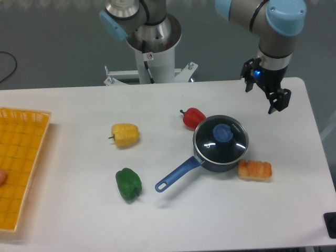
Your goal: Open the lid
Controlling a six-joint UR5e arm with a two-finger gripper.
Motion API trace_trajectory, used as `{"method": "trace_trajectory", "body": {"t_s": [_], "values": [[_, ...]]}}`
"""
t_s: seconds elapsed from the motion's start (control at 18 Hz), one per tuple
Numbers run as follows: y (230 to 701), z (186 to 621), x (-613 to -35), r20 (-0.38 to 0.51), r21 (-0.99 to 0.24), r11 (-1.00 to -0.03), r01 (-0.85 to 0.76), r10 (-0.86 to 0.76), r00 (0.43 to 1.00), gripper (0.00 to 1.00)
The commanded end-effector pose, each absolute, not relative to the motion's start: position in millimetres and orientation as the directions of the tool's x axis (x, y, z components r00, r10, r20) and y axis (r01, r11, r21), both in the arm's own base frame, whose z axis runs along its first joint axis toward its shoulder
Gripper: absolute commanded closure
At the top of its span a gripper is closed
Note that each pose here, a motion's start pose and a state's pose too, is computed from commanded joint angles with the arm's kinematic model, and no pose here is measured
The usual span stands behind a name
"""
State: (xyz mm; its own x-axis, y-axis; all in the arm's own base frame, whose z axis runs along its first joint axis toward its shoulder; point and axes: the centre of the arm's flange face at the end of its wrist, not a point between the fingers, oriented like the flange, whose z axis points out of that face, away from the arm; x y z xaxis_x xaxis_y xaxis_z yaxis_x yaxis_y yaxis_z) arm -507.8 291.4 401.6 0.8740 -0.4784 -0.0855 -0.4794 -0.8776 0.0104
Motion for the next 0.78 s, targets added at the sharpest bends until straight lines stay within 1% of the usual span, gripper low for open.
{"method": "trace_trajectory", "body": {"t_s": [0.17,0.33,0.78], "values": [[291,397,-505,-0.076,0.011,-0.871,-0.491,-0.491,0.868,0.00],[290,402,-508,-0.085,0.015,-0.870,-0.492,-0.492,0.867,0.00],[284,392,-507,-0.064,0.001,-0.885,-0.466,-0.465,0.883,0.00]]}}
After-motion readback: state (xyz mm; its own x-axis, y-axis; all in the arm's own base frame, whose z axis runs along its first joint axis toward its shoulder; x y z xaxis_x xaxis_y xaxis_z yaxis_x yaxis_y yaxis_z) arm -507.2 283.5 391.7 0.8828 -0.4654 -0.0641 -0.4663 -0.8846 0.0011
